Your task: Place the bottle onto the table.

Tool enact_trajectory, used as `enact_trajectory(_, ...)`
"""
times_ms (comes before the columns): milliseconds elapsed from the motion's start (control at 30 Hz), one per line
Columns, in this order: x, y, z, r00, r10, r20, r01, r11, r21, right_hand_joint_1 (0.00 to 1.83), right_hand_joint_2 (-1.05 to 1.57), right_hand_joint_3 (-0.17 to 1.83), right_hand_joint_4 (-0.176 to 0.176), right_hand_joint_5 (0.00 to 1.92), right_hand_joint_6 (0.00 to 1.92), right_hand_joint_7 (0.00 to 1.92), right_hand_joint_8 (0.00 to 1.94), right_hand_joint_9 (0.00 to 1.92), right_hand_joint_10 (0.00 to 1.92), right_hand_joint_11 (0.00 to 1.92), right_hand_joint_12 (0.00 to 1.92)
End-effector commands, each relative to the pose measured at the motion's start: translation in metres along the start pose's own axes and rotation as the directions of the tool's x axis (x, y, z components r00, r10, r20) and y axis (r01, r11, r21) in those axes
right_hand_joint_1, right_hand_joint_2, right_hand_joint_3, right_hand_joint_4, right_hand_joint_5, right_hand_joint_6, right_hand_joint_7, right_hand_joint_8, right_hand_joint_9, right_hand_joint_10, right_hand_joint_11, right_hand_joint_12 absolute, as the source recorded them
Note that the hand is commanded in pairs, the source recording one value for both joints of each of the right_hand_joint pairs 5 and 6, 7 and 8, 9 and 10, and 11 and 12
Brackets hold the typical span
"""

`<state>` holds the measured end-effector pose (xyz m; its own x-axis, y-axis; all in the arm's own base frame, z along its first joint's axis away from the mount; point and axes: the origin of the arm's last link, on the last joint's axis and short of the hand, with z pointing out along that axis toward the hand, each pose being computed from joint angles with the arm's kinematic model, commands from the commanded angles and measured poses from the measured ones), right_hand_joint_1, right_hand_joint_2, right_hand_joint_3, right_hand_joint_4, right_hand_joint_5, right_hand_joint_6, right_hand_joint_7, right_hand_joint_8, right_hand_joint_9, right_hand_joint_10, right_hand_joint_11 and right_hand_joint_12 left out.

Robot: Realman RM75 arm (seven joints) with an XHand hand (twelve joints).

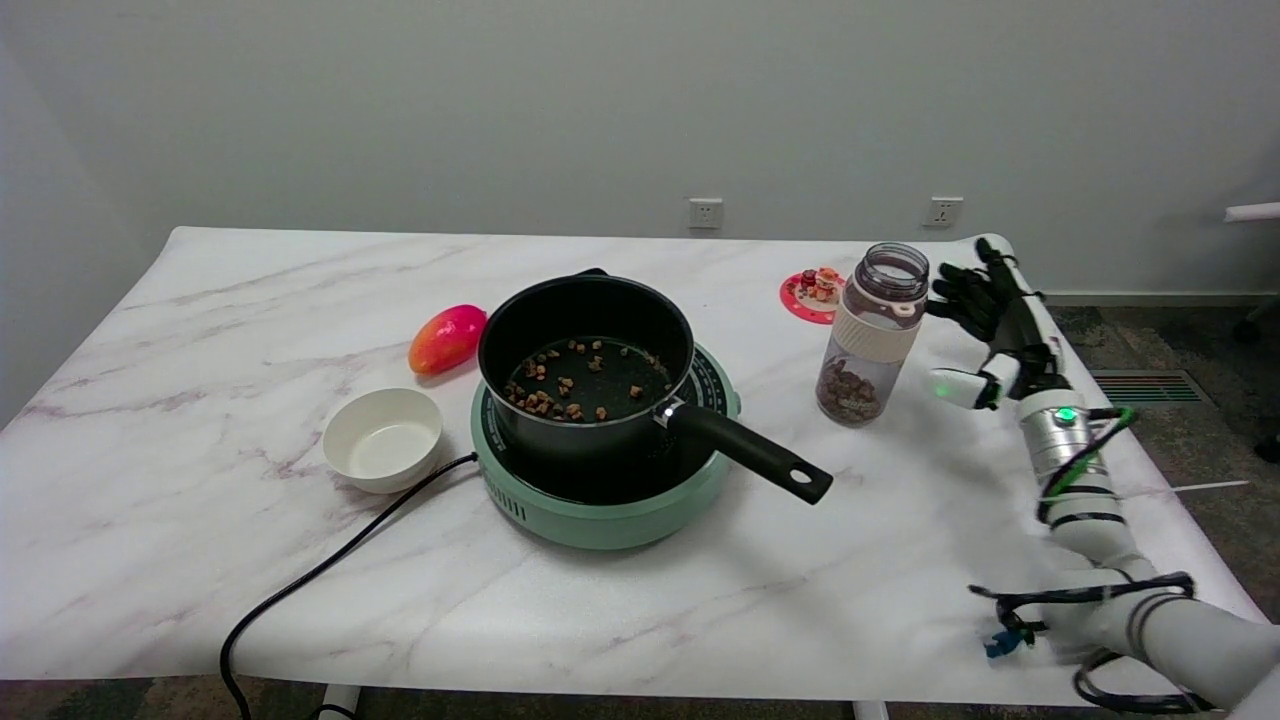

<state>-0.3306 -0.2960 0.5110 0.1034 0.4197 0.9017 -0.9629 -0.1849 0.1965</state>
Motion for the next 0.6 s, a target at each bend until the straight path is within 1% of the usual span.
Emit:
enact_trajectory(33,0.140,-0.050,-0.017,0.956,-0.293,0.018,0.293,0.956,-0.014,1.42,-0.71,1.27,0.000,0.03,0.03,0.38,0.38,0.45,0.45,0.61,0.61)
enact_trajectory(100,0.157,-0.058,-0.019,0.942,-0.336,-0.006,0.336,0.942,-0.014,1.42,-0.61,1.21,0.000,0.01,0.01,0.38,0.38,0.44,0.44,0.61,0.61)
enact_trajectory(167,0.165,-0.066,-0.018,0.928,-0.372,-0.028,0.373,0.928,0.008,1.42,-0.37,1.20,0.000,0.02,0.02,0.40,0.40,0.44,0.44,0.60,0.60)
enact_trajectory(200,0.168,-0.071,-0.017,0.907,-0.418,-0.047,0.419,0.908,0.023,1.41,-0.23,1.21,0.000,0.03,0.03,0.44,0.44,0.45,0.45,0.59,0.59)
enact_trajectory(233,0.169,-0.073,-0.016,0.900,-0.433,-0.057,0.435,0.900,0.030,1.40,0.03,1.11,0.000,0.08,0.08,0.69,0.69,0.50,0.50,0.67,0.67)
enact_trajectory(267,0.168,-0.075,-0.016,0.871,-0.487,-0.071,0.490,0.871,0.036,1.39,0.25,0.94,0.000,0.17,0.17,0.89,0.89,0.66,0.66,0.78,0.78)
enact_trajectory(300,0.167,-0.076,-0.015,0.839,-0.538,-0.084,0.542,0.839,0.040,1.37,0.37,0.80,0.000,0.26,0.26,0.99,0.99,0.82,0.82,0.85,0.85)
enact_trajectory(333,0.165,-0.076,-0.015,0.821,-0.564,-0.086,0.569,0.822,0.042,1.34,0.46,0.74,0.000,0.42,0.42,1.14,1.14,1.01,1.01,0.99,0.99)
enact_trajectory(367,0.161,-0.075,-0.015,0.790,-0.605,-0.094,0.611,0.791,0.042,1.30,0.51,0.74,0.000,0.57,0.57,1.25,1.25,1.16,1.16,1.13,1.13)
enact_trajectory(400,0.157,-0.074,-0.014,0.768,-0.633,-0.099,0.639,0.768,0.041,1.30,0.51,0.74,0.000,0.61,0.61,1.26,1.26,1.17,1.17,1.14,1.14)
enact_trajectory(433,0.155,-0.074,-0.013,0.760,-0.642,-0.102,0.648,0.761,0.037,1.30,0.50,0.74,0.000,0.65,0.65,1.28,1.28,1.18,1.18,1.15,1.15)
enact_trajectory(467,0.153,-0.072,-0.012,0.748,-0.656,-0.098,0.661,0.750,0.025,1.28,0.48,0.80,0.000,0.72,0.72,1.32,1.32,1.21,1.21,1.18,1.18)
enact_trajectory(500,0.150,-0.070,-0.011,0.748,-0.658,-0.088,0.662,0.750,0.016,1.26,0.45,0.89,0.000,0.81,0.81,1.36,1.36,1.25,1.25,1.22,1.22)
enact_trajectory(533,0.150,-0.068,-0.011,0.749,-0.657,-0.083,0.660,0.751,0.009,1.25,0.42,0.97,0.000,0.84,0.84,1.39,1.39,1.29,1.29,1.24,1.24)
enact_trajectory(600,0.149,-0.063,-0.011,0.755,-0.651,-0.075,0.652,0.758,-0.016,1.24,0.35,1.03,0.000,0.84,0.84,1.38,1.38,1.29,1.29,1.24,1.24)
